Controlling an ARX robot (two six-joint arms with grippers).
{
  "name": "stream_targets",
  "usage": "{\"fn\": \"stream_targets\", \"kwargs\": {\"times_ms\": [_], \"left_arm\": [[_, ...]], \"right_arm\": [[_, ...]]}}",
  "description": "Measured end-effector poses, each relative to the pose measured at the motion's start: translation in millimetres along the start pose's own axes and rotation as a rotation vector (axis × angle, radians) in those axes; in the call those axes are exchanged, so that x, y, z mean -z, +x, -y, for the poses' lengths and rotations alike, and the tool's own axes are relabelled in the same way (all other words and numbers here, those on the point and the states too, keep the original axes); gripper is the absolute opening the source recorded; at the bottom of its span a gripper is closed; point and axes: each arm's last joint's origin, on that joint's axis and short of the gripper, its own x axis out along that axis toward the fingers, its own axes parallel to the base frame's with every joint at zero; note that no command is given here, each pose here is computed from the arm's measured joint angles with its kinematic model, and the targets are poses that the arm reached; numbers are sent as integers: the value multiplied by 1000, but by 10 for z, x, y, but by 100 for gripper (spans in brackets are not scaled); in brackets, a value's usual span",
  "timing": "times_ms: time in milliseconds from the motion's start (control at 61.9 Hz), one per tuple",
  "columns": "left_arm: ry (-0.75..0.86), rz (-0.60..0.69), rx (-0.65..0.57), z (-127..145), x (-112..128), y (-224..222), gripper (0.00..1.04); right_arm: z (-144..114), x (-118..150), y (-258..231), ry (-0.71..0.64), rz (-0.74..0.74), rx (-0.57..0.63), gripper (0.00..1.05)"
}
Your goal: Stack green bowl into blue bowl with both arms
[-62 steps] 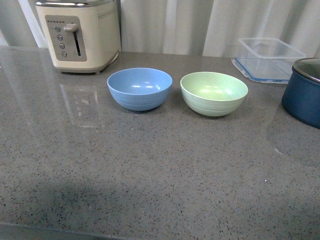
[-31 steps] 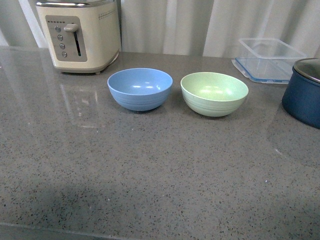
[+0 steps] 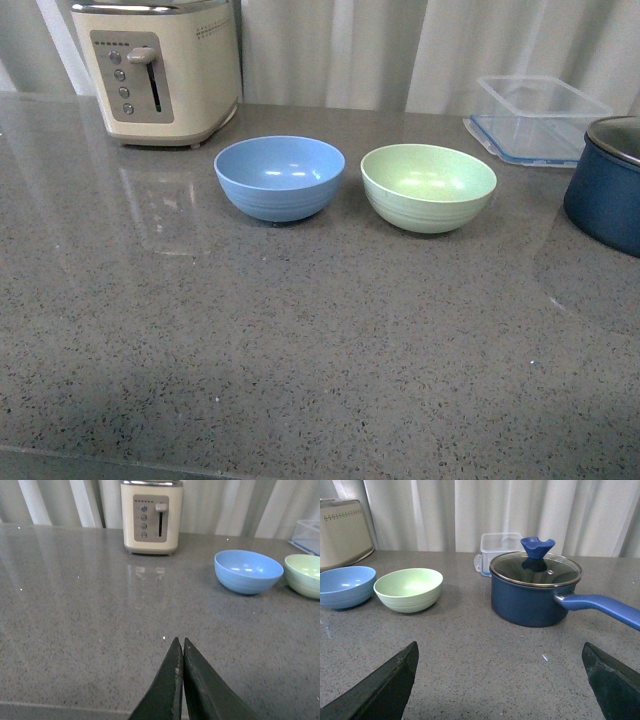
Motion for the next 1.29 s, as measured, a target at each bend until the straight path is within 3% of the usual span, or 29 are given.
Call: {"fn": "stream_targets", "kwargs": {"times_ms": [194, 323, 420, 485, 647, 744, 905, 1067, 1293], "left_arm": [[-1, 29, 0, 0, -16, -42, 5], [0, 28, 0, 0, -15, -43, 34], [0, 28, 1, 0, -15, -43, 54], [0, 29, 0, 0, -16, -43, 70], [0, 29, 0, 0, -16, -43, 100], [2, 29, 0, 0, -16, -43, 98], [2, 29, 0, 0, -16, -43, 98], [2, 29, 0, 0, -16, -43, 98], [2, 29, 0, 0, -16, -43, 98]], "right_arm": [[0, 0, 0, 0, 0, 0, 95], [0, 4, 1, -1, -5, -9, 95], [-11, -25, 34, 23, -109, -206, 95], [-33, -232, 115, 49, -125, -291, 95], [-130, -767, 509, 147, -217, -356, 95], [-305, -1004, 1015, 188, -355, -362, 95], [-525, -1054, 1744, 190, -506, -298, 95], [-707, -842, 2540, 167, -636, -183, 95], [-786, -610, 3059, 153, -705, -84, 95]]}}
